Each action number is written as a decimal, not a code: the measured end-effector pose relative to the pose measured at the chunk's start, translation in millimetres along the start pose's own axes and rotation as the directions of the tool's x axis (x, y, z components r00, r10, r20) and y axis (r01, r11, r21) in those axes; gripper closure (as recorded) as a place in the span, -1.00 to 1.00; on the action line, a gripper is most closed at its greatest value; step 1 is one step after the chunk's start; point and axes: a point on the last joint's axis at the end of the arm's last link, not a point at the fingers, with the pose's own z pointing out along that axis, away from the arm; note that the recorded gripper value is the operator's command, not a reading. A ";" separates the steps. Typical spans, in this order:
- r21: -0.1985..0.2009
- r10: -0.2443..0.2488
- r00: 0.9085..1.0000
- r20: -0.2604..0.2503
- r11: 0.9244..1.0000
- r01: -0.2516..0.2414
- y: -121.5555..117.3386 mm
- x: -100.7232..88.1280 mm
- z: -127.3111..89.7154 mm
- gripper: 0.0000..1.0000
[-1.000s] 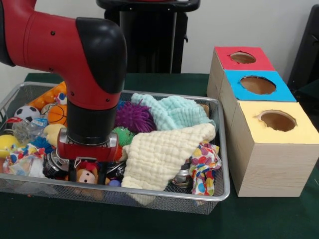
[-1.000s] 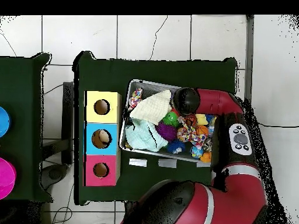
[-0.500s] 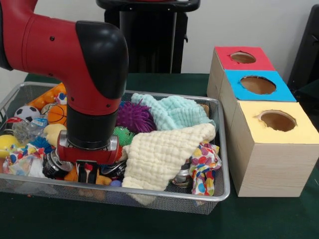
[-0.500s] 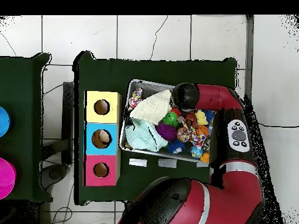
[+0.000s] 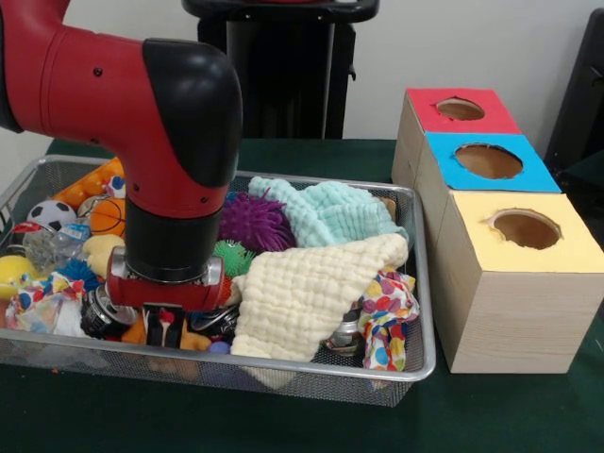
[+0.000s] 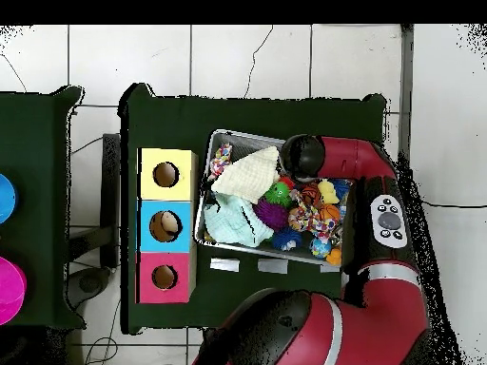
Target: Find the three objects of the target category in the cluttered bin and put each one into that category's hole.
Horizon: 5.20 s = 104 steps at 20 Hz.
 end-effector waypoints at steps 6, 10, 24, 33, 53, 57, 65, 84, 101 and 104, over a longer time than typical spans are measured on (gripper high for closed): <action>0.000 -0.019 1.000 0.008 1.000 0.019 6.0 8.9 -19.6 1.00; 0.005 -0.037 0.999 0.024 0.999 0.037 13.8 11.6 -42.0 1.00; 0.029 -0.077 0.995 0.067 0.997 0.075 30.5 5.2 -100.7 1.00; 0.044 -0.090 0.992 0.086 0.995 0.086 33.0 9.6 -137.4 1.00; -0.035 -0.134 0.986 0.095 0.990 0.138 129.1 34.4 -212.0 1.00; -0.070 -0.144 0.988 0.055 0.987 0.147 152.9 55.4 -208.6 1.00; -0.118 -0.159 0.987 -0.028 0.981 0.155 187.4 103.4 -207.1 1.00; -0.099 -0.156 0.987 -0.028 0.983 0.152 216.7 148.6 -215.5 1.00; -0.079 -0.158 0.987 -0.027 0.985 0.155 220.4 140.6 -151.0 1.00; -0.079 -0.158 0.987 -0.029 0.985 0.156 220.7 137.8 -145.1 1.00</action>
